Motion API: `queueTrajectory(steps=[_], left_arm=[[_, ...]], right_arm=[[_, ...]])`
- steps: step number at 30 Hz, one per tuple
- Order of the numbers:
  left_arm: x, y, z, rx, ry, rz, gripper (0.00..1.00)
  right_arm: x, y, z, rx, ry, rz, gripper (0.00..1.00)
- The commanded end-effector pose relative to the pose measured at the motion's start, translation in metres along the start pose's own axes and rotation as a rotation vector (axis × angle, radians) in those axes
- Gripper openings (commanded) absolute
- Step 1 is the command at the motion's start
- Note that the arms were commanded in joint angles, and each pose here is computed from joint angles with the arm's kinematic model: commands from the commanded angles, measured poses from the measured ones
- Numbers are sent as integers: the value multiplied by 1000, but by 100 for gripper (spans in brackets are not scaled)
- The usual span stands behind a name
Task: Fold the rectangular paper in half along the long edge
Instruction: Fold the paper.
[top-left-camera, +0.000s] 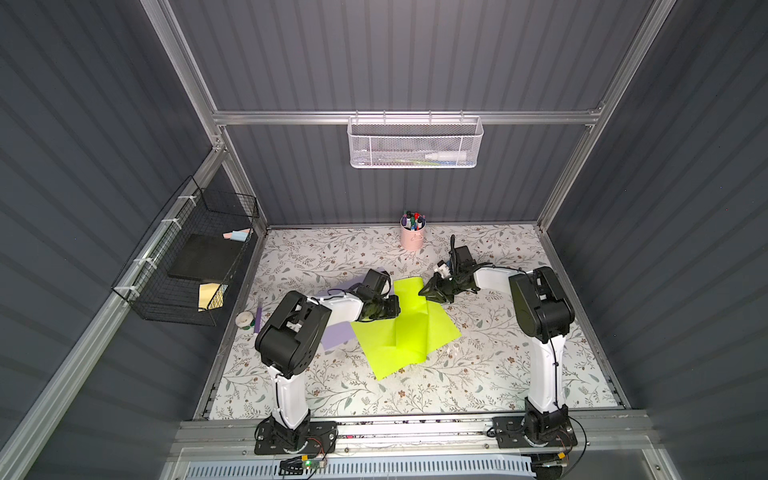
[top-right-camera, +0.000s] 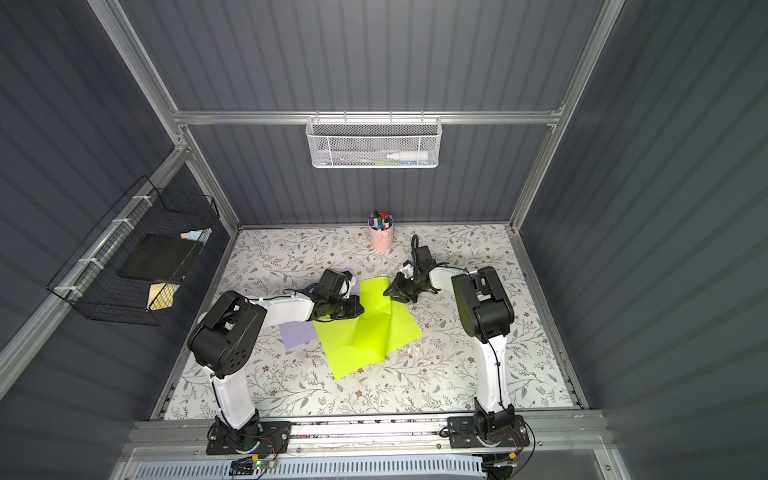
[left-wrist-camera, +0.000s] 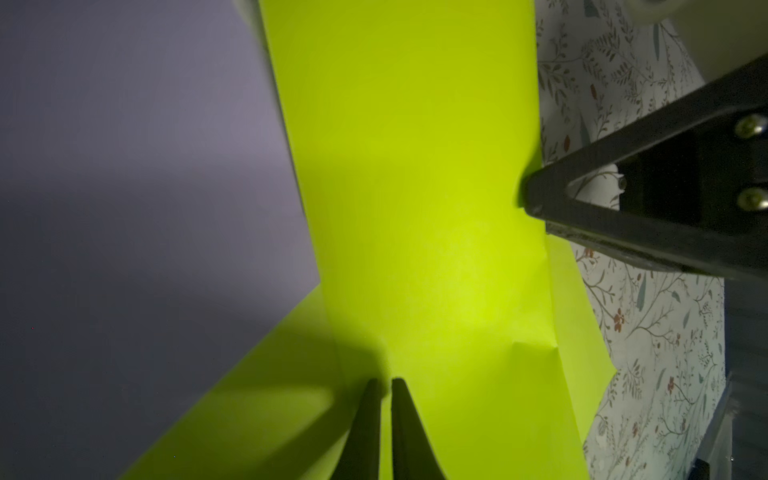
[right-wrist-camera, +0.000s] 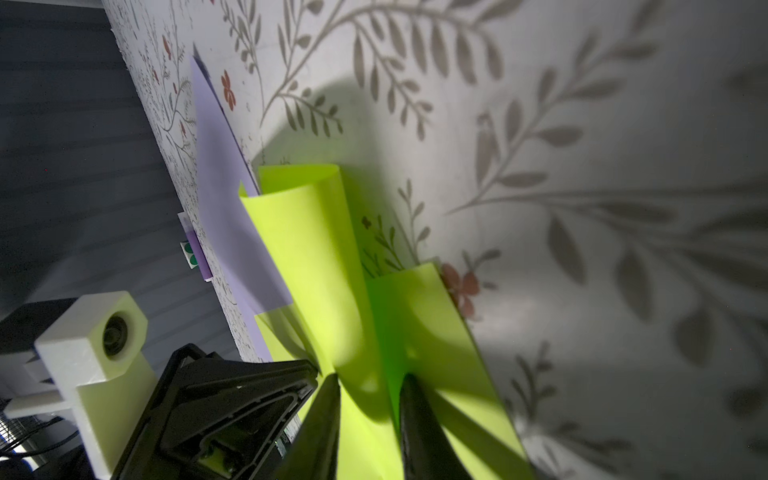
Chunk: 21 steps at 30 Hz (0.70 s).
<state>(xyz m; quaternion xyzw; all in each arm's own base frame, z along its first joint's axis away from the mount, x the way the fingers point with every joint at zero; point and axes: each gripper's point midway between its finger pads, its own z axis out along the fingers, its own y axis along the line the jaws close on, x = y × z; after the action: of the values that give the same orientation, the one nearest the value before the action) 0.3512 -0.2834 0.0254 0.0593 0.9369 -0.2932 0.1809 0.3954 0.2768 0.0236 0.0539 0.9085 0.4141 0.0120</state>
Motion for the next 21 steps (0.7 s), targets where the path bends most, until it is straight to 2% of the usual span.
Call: queueTrajectory(steps=[1, 4, 6, 9, 12, 17, 21], left_arm=[[45, 34, 12, -108, 139, -29, 12], [44, 33, 12, -106, 138, -29, 12], [45, 33, 12, -106, 140, -28, 12], [45, 33, 12, -107, 139, -28, 12], [46, 34, 11, -110, 140, -27, 12], [45, 34, 11, -111, 138, -26, 12], [46, 34, 11, -108, 142, -26, 12]], right_arm=[[2, -2, 6, 9, 31, -4, 31], [-1, 0, 6, 6, 31, -14, 31], [-5, 2, 8, 4, 31, -17, 26], [-10, 4, 10, 1, 35, -23, 16], [-13, 5, 10, 6, 33, -27, 0], [-18, 11, 8, -2, 17, -32, 1], [-24, 15, 8, -6, 13, -28, 29]])
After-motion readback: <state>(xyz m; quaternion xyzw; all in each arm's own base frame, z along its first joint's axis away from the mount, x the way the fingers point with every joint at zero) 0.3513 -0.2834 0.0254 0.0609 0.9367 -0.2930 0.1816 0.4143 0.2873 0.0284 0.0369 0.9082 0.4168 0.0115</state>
